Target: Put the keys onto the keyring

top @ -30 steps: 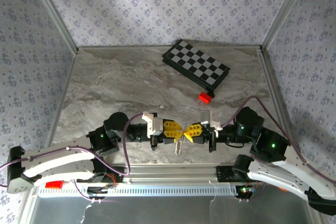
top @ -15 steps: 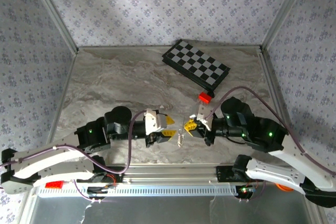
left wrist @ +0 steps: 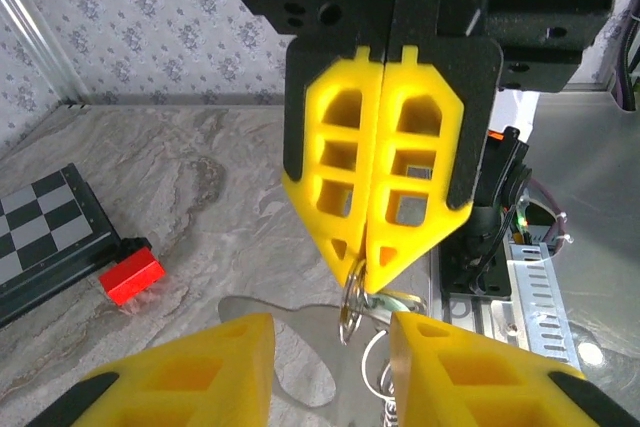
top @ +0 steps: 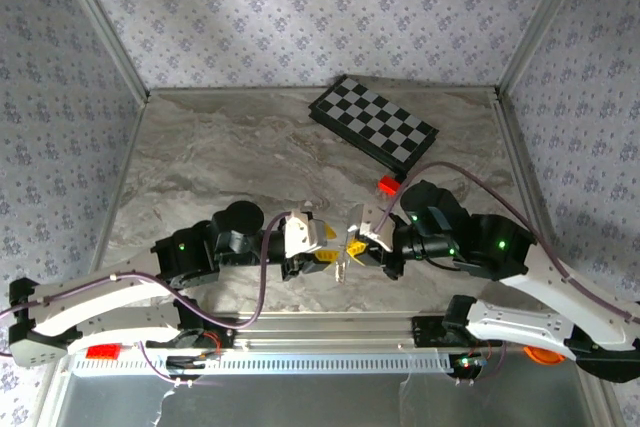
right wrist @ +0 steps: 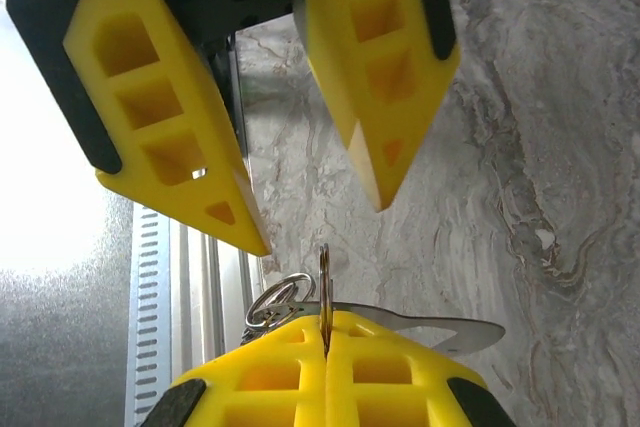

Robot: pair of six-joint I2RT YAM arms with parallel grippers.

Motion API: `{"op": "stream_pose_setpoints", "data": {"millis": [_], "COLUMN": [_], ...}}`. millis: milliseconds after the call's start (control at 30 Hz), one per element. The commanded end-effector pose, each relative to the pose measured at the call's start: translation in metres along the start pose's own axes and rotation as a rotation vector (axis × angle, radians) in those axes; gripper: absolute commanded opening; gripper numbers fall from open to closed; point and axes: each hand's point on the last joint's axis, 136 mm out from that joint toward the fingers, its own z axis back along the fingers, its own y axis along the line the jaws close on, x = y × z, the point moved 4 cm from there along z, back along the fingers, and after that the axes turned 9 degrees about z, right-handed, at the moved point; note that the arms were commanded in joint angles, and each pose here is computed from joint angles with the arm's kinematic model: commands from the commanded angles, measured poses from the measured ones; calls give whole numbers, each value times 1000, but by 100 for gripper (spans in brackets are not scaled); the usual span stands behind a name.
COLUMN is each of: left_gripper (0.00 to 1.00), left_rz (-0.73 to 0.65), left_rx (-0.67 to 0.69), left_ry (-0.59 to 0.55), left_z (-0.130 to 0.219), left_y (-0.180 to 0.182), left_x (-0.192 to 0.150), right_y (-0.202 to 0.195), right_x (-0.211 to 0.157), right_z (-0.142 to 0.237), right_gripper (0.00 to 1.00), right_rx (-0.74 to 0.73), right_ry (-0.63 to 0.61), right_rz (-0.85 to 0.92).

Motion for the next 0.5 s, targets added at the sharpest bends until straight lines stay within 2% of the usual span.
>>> {"op": "stream_pose_setpoints", "data": {"millis": [0,233,467], "left_gripper": [35,31,15], "left_rz": [-21,-19,-17], "left_rx": [3,-15,-21], "left_ry": [-57,-41,-45], "left_z": [0,-8,-10], "left_y": [-1,-2,-3], "left_x": [19,18,16], "right_y": [3,2,4], "right_x": [11,15,14], "right_z": [8,7,5], "right_gripper": [0,0,0], "right_rx": [9,14,25], "right_ry": [-34,-55,-55], "right_rz": [46,55,55]}}
